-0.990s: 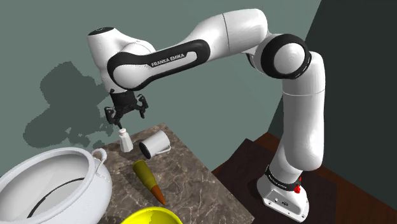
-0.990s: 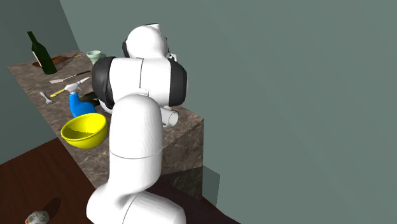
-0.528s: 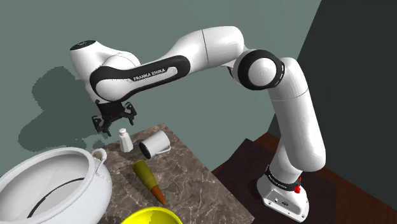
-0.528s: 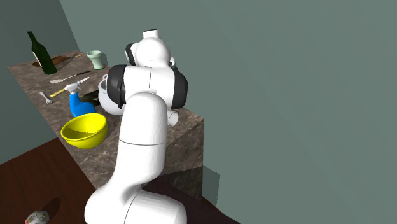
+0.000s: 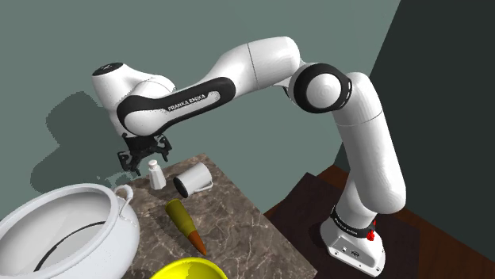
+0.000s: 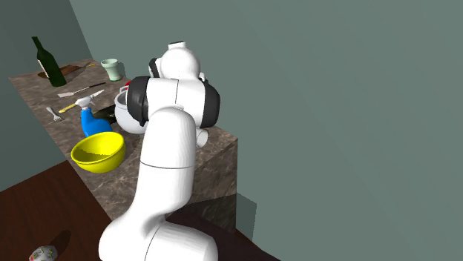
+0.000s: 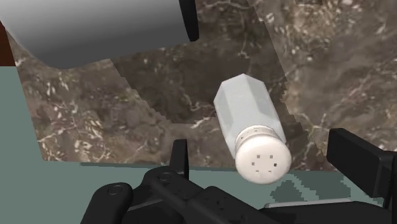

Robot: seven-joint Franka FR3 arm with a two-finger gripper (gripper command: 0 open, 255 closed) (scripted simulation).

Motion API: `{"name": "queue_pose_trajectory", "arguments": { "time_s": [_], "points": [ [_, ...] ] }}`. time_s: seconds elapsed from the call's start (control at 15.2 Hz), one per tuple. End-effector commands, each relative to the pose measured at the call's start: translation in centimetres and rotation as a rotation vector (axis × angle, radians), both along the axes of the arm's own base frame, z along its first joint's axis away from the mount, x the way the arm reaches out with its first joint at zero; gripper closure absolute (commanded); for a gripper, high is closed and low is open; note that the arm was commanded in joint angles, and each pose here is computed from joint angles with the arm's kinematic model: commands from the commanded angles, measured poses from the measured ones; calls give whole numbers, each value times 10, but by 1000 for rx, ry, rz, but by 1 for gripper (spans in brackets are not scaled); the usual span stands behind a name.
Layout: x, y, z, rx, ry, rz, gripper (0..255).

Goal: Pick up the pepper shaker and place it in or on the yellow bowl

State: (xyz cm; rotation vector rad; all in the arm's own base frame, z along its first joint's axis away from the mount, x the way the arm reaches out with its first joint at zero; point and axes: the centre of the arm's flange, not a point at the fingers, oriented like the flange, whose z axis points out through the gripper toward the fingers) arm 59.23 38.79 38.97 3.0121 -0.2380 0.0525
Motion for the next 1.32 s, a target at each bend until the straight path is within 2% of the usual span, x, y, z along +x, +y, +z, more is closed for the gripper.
{"name": "queue_pose_trajectory", "arguments": {
  "time_s": [0.0, 0.2, 0.26, 0.86, 1.25],
  "points": [
    [0, 0, 0, 0, 0, 0, 0],
    [0, 0, 0, 0, 0, 0, 0],
    [0, 0, 0, 0, 0, 0, 255],
    [0, 0, 0, 0, 0, 0, 255],
    [0, 0, 31, 0, 0, 0, 255]
  ]
}}
